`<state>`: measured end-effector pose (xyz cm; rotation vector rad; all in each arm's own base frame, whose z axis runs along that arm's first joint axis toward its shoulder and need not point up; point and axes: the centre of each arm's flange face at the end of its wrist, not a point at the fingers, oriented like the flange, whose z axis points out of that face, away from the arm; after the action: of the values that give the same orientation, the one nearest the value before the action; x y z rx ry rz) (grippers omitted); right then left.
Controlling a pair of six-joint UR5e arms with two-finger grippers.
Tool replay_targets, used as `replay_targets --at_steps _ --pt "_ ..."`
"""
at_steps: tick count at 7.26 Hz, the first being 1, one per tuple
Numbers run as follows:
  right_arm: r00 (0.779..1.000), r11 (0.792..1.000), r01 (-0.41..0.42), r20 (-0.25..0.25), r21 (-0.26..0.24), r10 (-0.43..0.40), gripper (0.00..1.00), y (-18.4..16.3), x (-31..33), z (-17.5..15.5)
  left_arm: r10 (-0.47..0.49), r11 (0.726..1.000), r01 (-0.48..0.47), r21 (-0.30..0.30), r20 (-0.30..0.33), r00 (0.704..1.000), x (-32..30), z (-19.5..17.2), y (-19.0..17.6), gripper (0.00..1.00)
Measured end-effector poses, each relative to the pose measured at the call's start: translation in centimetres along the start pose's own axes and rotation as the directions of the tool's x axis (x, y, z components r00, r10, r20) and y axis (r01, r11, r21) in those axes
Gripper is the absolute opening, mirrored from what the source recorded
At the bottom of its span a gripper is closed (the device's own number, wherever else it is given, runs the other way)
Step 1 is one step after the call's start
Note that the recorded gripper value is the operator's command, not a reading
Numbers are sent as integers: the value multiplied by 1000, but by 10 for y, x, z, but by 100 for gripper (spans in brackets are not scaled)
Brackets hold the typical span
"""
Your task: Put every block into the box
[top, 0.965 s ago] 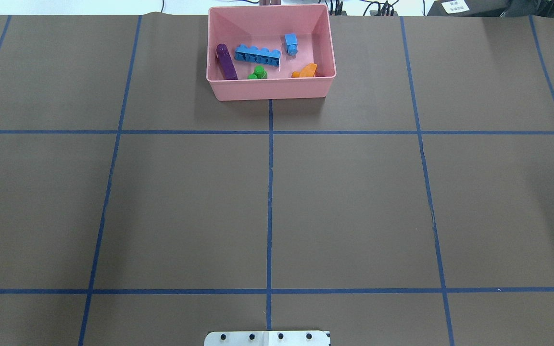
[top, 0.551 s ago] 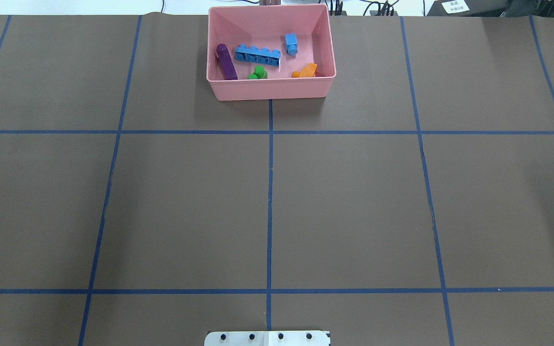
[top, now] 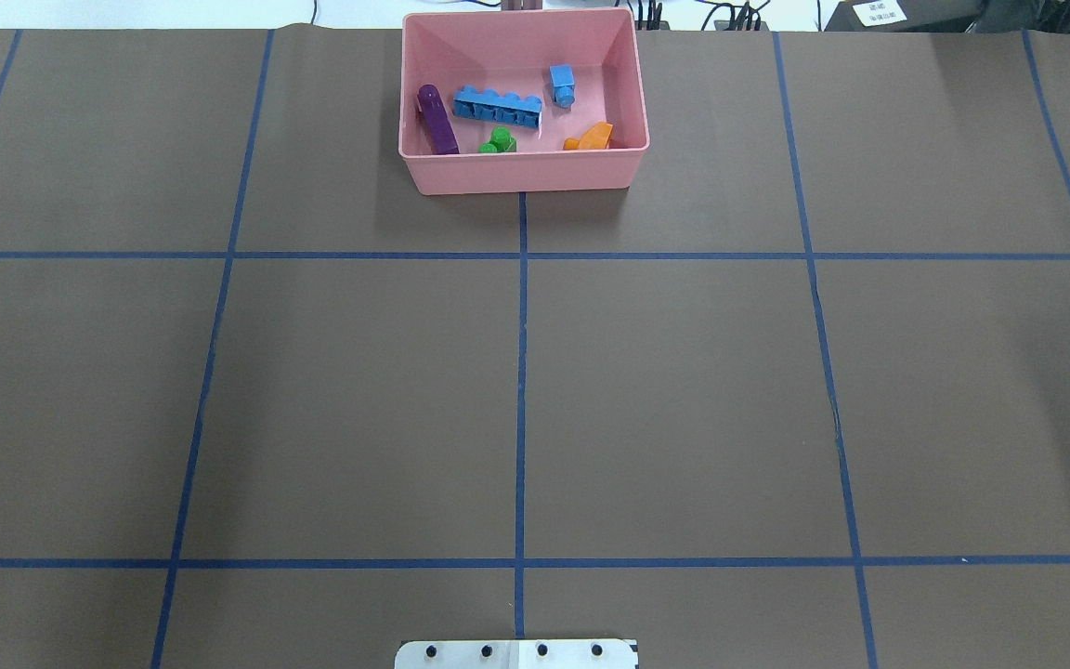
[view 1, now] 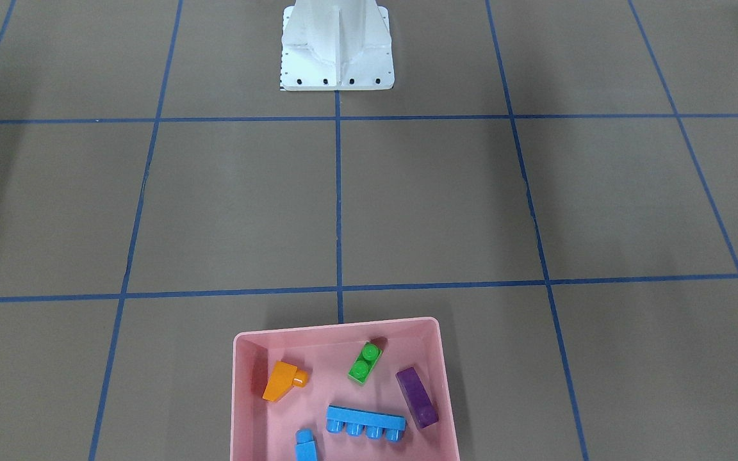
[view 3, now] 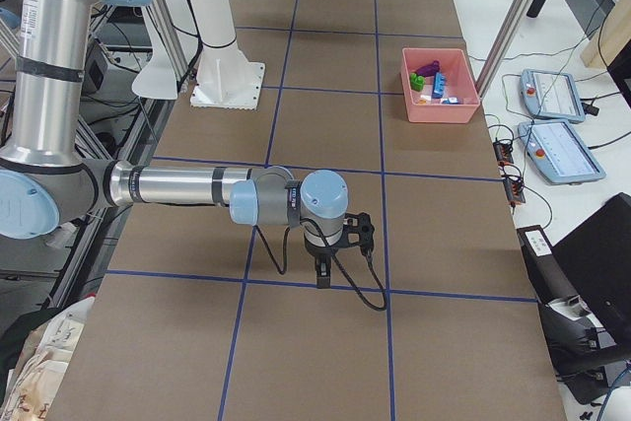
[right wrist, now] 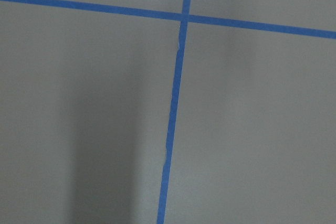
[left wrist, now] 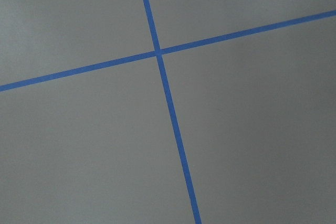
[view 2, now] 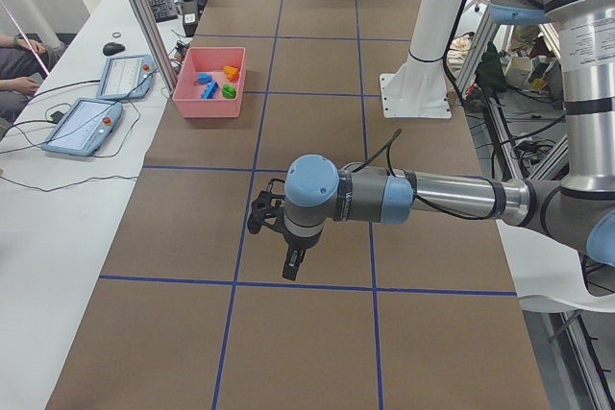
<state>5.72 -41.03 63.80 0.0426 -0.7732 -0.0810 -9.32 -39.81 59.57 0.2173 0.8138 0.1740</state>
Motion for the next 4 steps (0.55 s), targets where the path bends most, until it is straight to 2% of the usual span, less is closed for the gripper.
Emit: replay_targets --at_steps 4 --pt "1000 1000 -5 5 1 5 100 -1 -1 0 0 1000 0 -3 9 1000 -2 1 0 100"
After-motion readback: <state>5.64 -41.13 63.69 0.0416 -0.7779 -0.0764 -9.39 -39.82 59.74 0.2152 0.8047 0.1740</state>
